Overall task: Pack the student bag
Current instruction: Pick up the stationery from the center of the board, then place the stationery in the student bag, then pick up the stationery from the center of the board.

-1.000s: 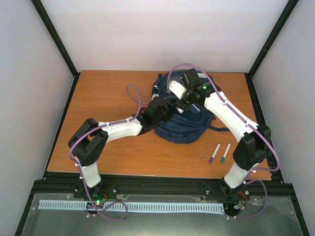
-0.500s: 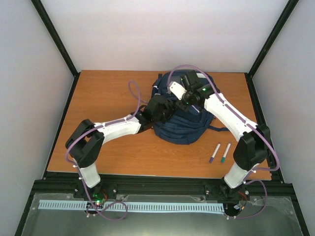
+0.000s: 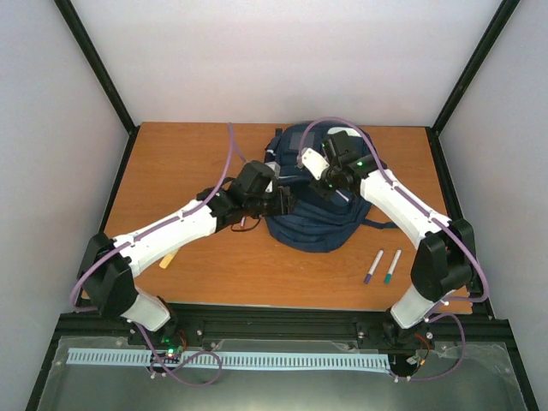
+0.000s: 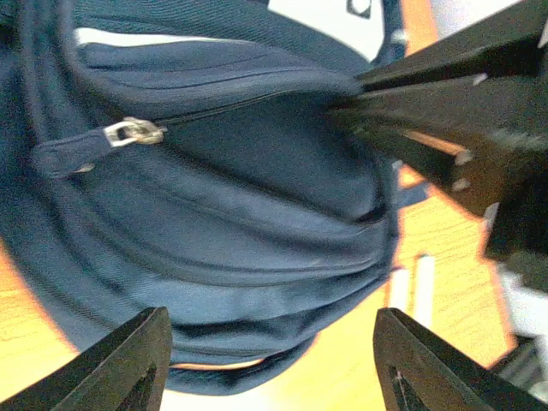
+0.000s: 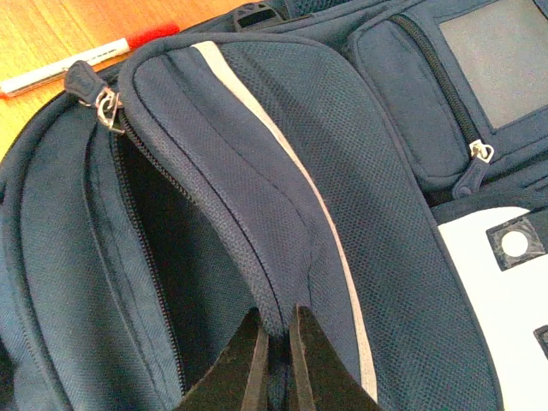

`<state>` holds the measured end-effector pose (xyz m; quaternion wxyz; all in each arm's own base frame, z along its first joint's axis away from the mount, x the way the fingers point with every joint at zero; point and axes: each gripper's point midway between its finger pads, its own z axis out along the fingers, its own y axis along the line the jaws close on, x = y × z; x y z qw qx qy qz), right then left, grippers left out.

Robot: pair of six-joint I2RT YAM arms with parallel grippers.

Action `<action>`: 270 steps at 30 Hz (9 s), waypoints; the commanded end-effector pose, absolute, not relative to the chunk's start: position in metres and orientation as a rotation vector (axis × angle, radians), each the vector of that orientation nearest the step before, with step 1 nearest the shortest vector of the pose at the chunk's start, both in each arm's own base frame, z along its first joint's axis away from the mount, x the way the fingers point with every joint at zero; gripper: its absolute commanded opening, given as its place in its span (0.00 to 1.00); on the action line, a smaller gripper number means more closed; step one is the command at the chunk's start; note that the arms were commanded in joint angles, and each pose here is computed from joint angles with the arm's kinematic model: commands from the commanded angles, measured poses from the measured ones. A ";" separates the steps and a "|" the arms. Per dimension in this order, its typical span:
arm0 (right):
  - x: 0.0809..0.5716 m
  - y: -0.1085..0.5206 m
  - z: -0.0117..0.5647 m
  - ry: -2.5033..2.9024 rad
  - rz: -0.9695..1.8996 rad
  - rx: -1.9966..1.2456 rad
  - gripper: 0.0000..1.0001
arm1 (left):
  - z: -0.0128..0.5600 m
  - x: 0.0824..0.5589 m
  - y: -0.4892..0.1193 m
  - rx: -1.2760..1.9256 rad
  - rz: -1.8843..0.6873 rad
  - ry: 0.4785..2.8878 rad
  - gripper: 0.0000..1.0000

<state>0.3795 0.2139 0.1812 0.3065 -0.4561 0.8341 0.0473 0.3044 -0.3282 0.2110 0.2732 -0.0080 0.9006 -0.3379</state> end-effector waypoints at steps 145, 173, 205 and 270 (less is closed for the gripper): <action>0.397 0.202 0.250 2.096 0.129 -1.075 0.03 | 0.180 0.371 -0.416 -0.626 -1.383 2.298 0.01; 0.393 0.209 0.258 2.090 0.186 -1.078 0.03 | 0.176 0.412 -0.383 -1.129 -1.283 2.094 0.19; 0.388 0.197 0.204 2.194 0.244 -1.089 0.11 | 0.226 0.277 -0.351 -0.198 -1.347 2.445 0.62; 0.213 -0.037 0.027 3.036 -0.228 -1.002 0.98 | 0.274 0.313 -0.240 0.272 -0.549 2.206 1.00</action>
